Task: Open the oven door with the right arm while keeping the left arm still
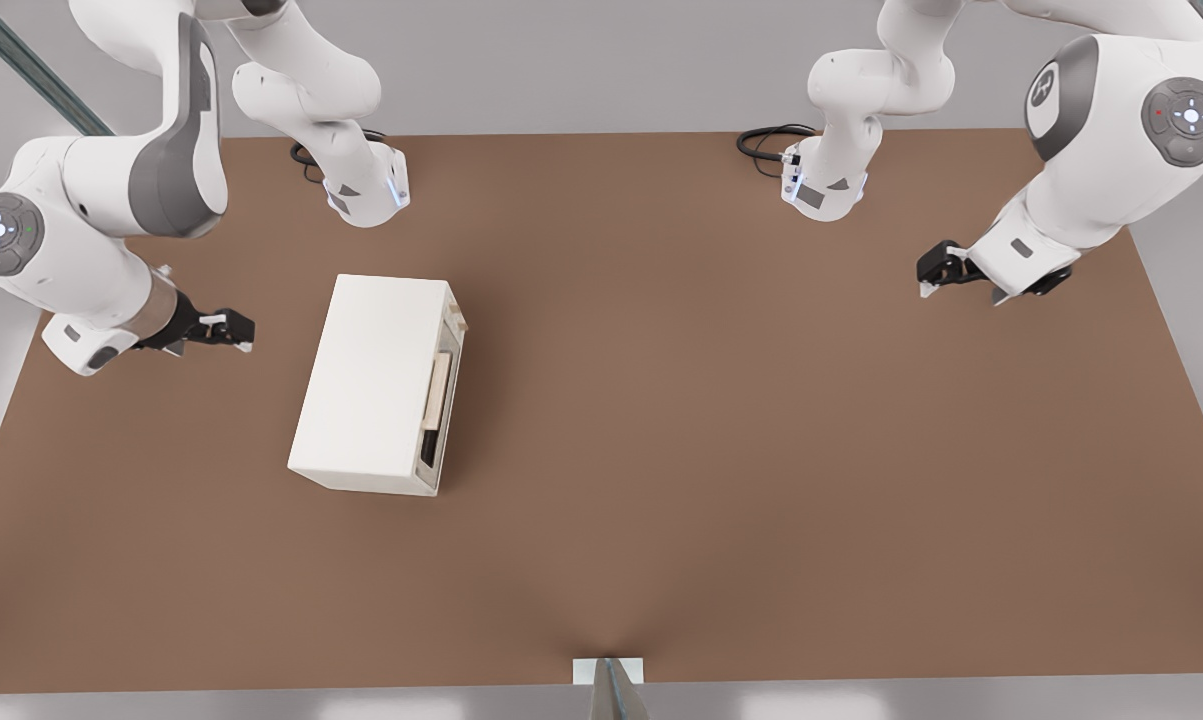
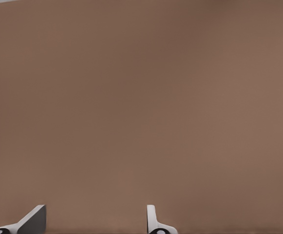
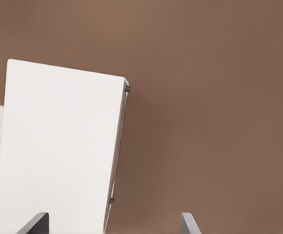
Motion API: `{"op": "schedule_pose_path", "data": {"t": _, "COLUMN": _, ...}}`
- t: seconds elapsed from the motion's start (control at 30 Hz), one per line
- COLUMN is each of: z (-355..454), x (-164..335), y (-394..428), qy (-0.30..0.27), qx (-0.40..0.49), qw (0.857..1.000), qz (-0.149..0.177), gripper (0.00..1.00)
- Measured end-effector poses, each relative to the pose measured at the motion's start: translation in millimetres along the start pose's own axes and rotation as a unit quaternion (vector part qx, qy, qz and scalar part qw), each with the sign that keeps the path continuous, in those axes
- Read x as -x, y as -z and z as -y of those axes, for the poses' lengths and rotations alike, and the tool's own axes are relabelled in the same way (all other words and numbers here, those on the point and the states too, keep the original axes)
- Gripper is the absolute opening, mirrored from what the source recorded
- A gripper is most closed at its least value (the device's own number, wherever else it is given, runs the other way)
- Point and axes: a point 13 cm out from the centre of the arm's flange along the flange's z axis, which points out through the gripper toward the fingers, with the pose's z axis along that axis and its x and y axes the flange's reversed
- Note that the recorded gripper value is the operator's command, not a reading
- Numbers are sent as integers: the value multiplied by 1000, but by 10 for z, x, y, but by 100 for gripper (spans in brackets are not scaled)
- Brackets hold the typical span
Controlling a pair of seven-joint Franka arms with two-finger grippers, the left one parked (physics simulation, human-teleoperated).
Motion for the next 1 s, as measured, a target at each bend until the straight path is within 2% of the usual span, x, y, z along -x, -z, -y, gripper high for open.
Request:
{"op": "schedule_pose_path", "data": {"t": 0.1, "z": -5, "x": 7, "y": -46, "qy": 6, "qx": -6, "qw": 1000, "qz": -6, "gripper": 100}}
{"op": "schedule_pose_path", "data": {"t": 0.13, "z": -31, "x": 36, "y": -121, "qy": 14, "qx": -21, "qw": 1000, "qz": -14, "gripper": 97}}
{"op": "schedule_pose_path", "data": {"t": 0.17, "z": -201, "x": 116, "y": -251, "qy": 37, "qx": -46, "qw": 998, "qz": -26, "gripper": 36}}
{"op": "schedule_pose_path", "data": {"t": 0.2, "z": -617, "x": 221, "y": -392, "qy": 82, "qx": -77, "qw": 993, "qz": -36, "gripper": 21}}
{"op": "schedule_pose_path", "data": {"t": 0.27, "z": -1789, "x": 297, "y": -685, "qy": 193, "qx": -147, "qw": 969, "qz": -46, "gripper": 21}}
{"op": "schedule_pose_path", "data": {"t": 0.33, "z": -2461, "x": 243, "y": -934, "qy": 257, "qx": -214, "qw": 941, "qz": -53, "gripper": 21}}
{"op": "schedule_pose_path", "data": {"t": 0.47, "z": -2837, "x": 204, "y": -1359, "qy": 296, "qx": -331, "qw": 892, "qz": -82, "gripper": 21}}
{"op": "schedule_pose_path", "data": {"t": 0.57, "z": -2773, "x": 211, "y": -1561, "qy": 288, "qx": -388, "qw": 869, "qz": -104, "gripper": 21}}
{"op": "schedule_pose_path", "data": {"t": 0.67, "z": -2744, "x": 260, "y": -1658, "qy": 273, "qx": -420, "qw": 858, "qz": -113, "gripper": 21}}
{"op": "schedule_pose_path", "data": {"t": 1.0, "z": -2671, "x": 233, "y": -1886, "qy": 220, "qx": -461, "qw": 850, "qz": -127, "gripper": 21}}
